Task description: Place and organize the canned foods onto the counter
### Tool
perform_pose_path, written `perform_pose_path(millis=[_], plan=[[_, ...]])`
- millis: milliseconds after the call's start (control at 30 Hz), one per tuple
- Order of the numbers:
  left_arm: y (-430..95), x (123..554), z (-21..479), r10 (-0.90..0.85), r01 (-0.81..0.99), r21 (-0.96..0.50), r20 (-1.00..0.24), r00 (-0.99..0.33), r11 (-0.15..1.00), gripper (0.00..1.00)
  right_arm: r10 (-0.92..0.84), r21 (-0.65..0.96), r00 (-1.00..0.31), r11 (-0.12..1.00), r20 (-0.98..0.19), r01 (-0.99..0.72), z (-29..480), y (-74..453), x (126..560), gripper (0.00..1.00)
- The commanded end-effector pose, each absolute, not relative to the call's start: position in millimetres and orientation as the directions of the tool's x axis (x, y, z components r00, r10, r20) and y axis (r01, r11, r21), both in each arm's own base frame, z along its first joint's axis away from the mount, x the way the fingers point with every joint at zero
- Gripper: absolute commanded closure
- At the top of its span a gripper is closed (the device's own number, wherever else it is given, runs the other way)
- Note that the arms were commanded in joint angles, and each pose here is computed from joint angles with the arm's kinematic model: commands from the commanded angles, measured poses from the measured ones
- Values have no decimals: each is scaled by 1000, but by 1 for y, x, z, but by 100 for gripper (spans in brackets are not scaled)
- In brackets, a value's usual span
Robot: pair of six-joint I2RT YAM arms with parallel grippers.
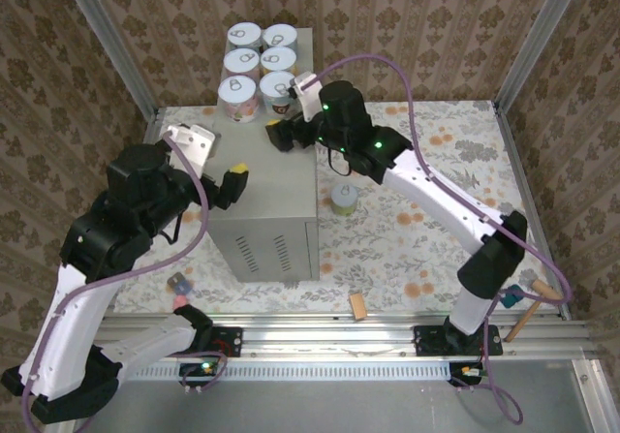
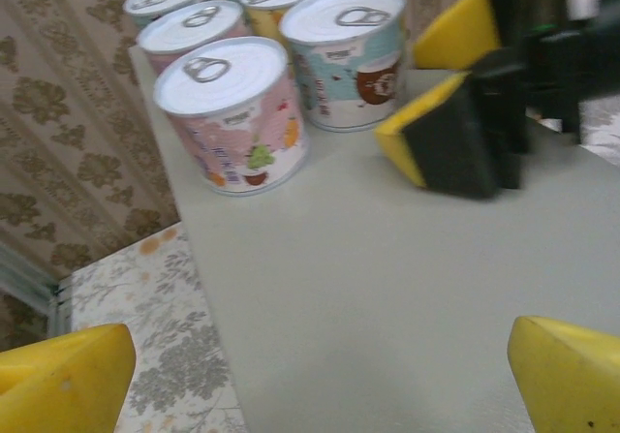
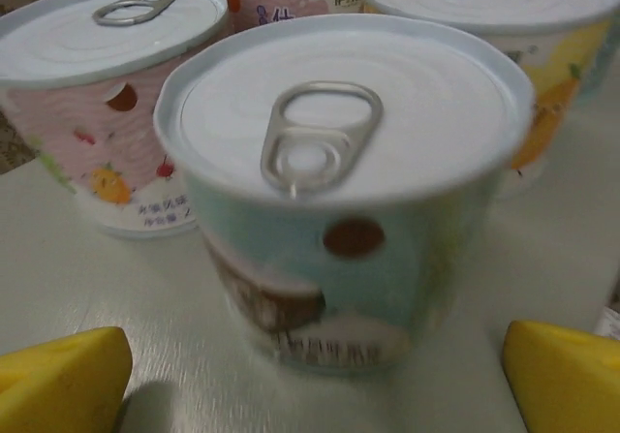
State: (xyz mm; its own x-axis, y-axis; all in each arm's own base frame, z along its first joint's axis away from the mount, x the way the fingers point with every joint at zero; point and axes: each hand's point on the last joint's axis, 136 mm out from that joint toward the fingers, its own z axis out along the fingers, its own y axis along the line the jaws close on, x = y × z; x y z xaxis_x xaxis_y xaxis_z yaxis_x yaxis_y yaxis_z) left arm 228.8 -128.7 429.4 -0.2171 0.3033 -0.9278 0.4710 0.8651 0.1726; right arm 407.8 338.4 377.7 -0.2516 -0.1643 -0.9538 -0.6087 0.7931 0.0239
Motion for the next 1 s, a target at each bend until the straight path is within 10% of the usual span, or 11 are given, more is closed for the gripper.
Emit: perform_pose_path(millis=[0, 967], plan=[[-109, 244, 441, 243, 340, 161, -946, -214, 927, 0, -134, 71, -309, 819, -942, -569, 374, 311, 395, 0], [-54, 350, 417, -87, 225, -168, -940, -331, 960, 0, -41, 151, -372, 868, -927, -473, 389, 246, 415, 0]])
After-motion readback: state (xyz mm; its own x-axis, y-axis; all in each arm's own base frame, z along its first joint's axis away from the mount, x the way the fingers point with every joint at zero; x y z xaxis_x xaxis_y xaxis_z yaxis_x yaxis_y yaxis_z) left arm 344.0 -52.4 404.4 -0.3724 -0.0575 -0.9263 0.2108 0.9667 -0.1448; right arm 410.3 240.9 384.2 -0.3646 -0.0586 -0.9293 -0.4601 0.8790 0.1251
